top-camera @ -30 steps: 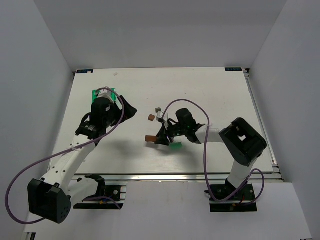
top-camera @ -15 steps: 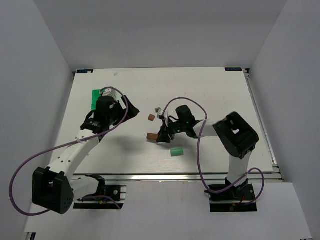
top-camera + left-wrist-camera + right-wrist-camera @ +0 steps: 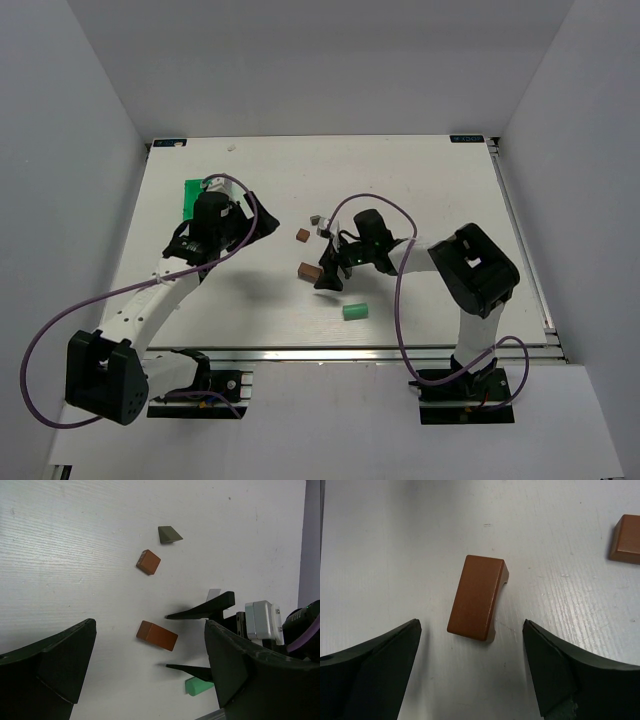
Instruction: Build the wood block tower
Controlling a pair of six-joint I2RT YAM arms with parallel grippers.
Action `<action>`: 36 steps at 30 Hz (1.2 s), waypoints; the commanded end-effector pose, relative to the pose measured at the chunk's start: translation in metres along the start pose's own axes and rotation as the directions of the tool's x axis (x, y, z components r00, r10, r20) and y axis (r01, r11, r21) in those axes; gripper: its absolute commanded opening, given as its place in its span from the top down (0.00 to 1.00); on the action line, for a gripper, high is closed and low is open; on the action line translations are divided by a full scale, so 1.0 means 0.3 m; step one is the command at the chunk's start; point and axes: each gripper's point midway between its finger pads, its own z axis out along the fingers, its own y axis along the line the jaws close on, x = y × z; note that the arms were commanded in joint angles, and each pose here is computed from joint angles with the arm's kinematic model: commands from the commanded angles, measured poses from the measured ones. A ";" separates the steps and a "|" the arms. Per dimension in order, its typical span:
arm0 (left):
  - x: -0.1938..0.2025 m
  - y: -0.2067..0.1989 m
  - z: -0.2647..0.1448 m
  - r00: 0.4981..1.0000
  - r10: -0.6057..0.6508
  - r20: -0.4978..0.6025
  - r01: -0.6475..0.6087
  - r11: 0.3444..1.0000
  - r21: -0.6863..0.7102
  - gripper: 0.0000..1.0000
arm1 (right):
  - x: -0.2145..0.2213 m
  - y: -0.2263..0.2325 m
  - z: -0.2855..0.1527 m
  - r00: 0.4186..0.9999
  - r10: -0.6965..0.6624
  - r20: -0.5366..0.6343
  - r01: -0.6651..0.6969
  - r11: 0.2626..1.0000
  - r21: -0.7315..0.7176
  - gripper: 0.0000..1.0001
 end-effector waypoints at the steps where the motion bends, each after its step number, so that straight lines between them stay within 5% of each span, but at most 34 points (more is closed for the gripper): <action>1: -0.032 -0.030 -0.006 1.000 0.014 0.018 -0.015 0.999 0.030 0.02 | -0.069 -0.010 -0.028 0.998 -0.056 0.019 0.055 0.998 0.029 0.11; 10: -0.037 -0.040 -0.019 0.999 0.022 0.026 -0.023 0.999 0.045 0.02 | -0.102 -0.017 -0.126 0.998 -0.036 -0.060 0.047 0.980 0.192 0.11; 15: -0.028 -0.044 -0.019 0.999 0.032 0.026 -0.034 0.997 0.066 0.02 | 0.059 0.070 -0.236 0.981 0.129 -0.146 -0.077 0.946 0.316 0.11; 23: 0.012 -0.045 0.015 0.998 0.055 -0.019 -0.053 0.994 0.098 0.02 | 0.028 0.153 -0.331 0.986 0.146 -0.082 -0.099 0.903 0.419 0.10; 36: 0.016 0.003 -0.018 0.997 0.072 0.005 -0.073 0.997 0.040 0.02 | -0.124 0.009 -0.172 0.986 0.057 -0.154 0.025 0.873 0.487 0.11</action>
